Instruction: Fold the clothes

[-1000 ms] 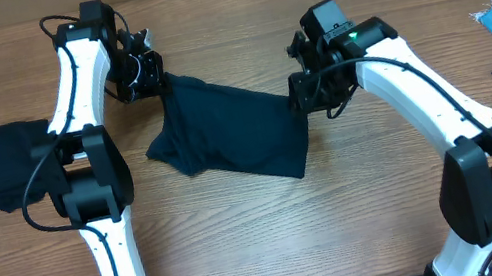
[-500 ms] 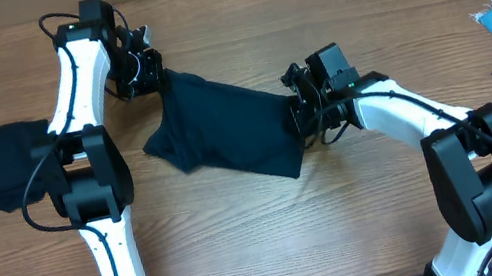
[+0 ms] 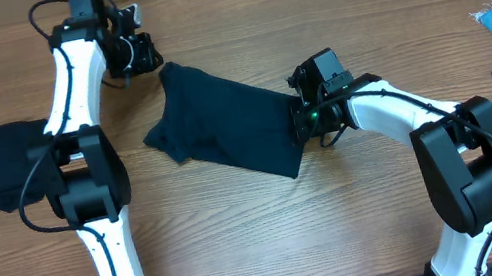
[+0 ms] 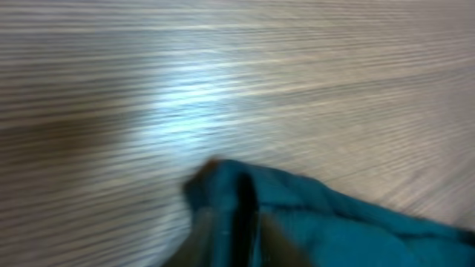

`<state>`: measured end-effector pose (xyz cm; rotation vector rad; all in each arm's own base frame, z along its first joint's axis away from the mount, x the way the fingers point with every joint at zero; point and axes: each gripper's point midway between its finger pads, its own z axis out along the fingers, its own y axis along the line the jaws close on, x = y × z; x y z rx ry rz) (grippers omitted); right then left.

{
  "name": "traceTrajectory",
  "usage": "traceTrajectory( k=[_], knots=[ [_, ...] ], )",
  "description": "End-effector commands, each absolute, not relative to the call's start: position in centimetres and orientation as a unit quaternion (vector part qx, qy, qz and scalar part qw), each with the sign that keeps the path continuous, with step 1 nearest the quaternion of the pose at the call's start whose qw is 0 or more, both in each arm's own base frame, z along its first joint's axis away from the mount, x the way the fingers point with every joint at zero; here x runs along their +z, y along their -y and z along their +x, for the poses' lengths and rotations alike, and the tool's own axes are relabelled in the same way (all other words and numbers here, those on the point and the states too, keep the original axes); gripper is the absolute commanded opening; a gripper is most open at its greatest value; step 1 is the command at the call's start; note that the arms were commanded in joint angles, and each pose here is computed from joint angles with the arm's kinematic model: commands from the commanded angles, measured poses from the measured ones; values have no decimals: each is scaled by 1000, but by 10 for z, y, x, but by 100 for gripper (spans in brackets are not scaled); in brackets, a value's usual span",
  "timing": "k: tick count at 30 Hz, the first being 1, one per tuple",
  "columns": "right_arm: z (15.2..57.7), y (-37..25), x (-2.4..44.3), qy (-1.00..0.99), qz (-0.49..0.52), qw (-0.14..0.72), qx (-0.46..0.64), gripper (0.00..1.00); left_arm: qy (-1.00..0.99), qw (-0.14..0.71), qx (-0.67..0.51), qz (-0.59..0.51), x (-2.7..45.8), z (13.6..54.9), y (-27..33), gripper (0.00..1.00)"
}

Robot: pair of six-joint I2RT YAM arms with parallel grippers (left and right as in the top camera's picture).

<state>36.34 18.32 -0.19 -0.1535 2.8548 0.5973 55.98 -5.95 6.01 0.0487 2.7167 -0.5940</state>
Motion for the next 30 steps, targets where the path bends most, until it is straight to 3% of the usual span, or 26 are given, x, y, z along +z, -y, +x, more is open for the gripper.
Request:
traceTrajectory(
  k=[1,4,9,12,19,22,26,28,30],
  knots=[
    [340,-136,-48,-994,-21,62,89,5,-967,193,-167,-21,67,564,9,38],
    [339,-129,-49,-995,-19,61,71,5,-969,145,-198,-28,79,539,1,31],
    [351,-103,-49,-995,20,71,62,6,-966,33,-256,18,105,481,61,26],
    [362,-70,-46,-993,71,76,64,6,-974,-28,-210,80,91,450,104,24],
    [379,-59,-37,-992,61,95,62,6,-980,-75,-137,126,73,419,152,28],
    [377,-59,-36,-992,61,89,61,6,-981,-112,-115,110,70,401,149,12],
    [374,-59,-36,-993,62,83,60,6,-992,-61,-46,101,135,389,122,19],
    [374,-59,-36,-993,62,82,60,6,-996,-9,-12,83,171,377,107,32],
    [374,-59,-36,-993,62,82,60,6,-995,-14,-59,75,146,372,122,37]
  ],
)
